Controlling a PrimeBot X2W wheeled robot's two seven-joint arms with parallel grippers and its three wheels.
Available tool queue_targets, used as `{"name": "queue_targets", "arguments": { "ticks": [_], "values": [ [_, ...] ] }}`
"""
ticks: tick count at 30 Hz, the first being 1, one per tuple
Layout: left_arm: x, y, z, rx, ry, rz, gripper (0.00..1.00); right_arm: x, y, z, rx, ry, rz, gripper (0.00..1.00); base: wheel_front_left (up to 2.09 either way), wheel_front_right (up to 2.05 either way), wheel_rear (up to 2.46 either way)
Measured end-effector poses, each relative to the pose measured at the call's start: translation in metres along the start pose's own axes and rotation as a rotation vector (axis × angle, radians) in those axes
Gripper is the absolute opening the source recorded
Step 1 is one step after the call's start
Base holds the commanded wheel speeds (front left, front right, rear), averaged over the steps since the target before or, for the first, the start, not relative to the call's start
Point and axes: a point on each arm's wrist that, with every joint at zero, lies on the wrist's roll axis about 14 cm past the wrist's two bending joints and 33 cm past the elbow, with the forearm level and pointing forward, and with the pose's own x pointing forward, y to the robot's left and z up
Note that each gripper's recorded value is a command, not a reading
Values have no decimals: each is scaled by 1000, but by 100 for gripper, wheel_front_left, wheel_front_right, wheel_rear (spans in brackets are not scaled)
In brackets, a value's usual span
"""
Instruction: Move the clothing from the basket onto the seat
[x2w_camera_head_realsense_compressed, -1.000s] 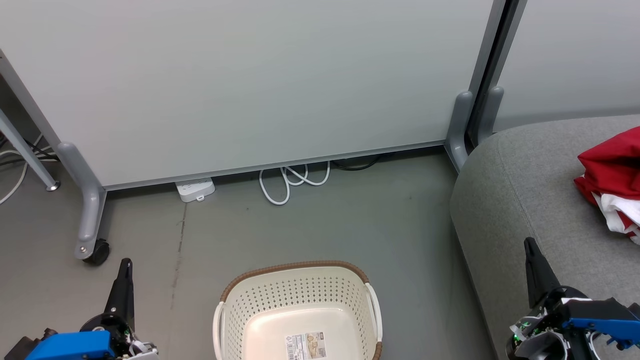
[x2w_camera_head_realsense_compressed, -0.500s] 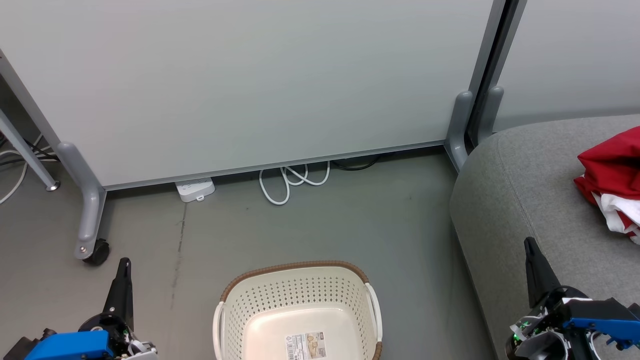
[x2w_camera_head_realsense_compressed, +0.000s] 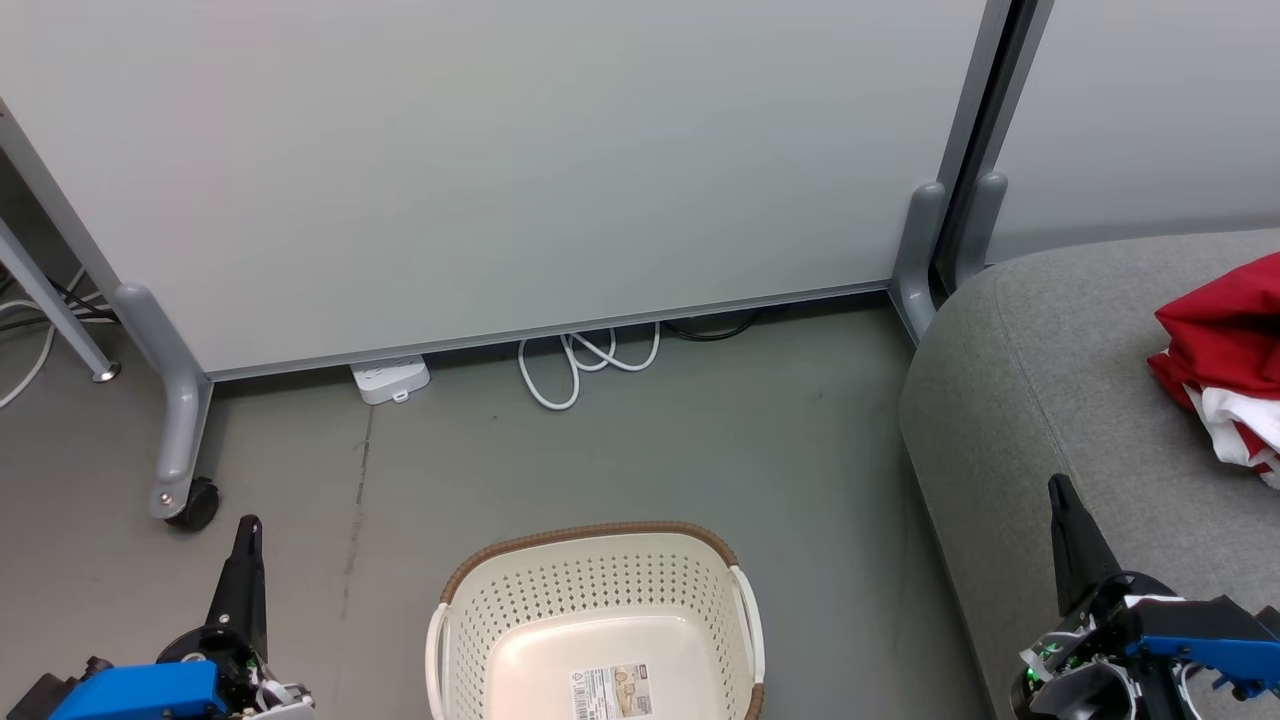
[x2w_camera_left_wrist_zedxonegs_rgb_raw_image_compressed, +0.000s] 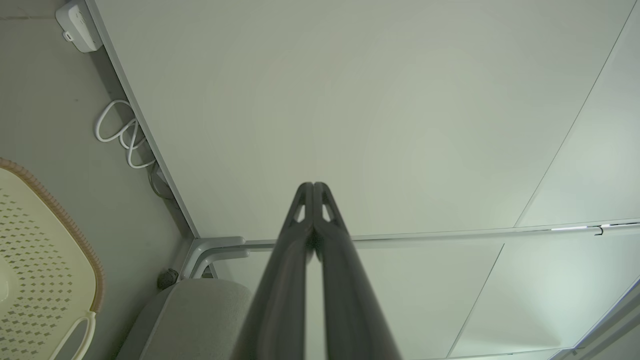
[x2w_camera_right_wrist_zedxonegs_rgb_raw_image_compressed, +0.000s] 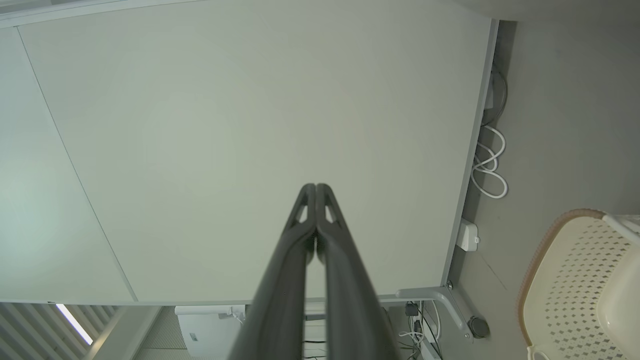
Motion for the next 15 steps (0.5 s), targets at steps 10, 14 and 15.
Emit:
{"name": "queue_targets", "arguments": {
  "ticks": [10, 14, 15],
  "values": [
    [0, 0, 0, 0, 0, 0, 0, 0, 0, 0, 0, 0, 0, 0, 0, 0, 0],
    [0, 0, 0, 0, 0, 0, 0, 0, 0, 0, 0, 0, 0, 0, 0, 0, 0],
    [0, 0, 0, 0, 0, 0, 0, 0, 0, 0, 0, 0, 0, 0, 0, 0, 0]
  ]
}}
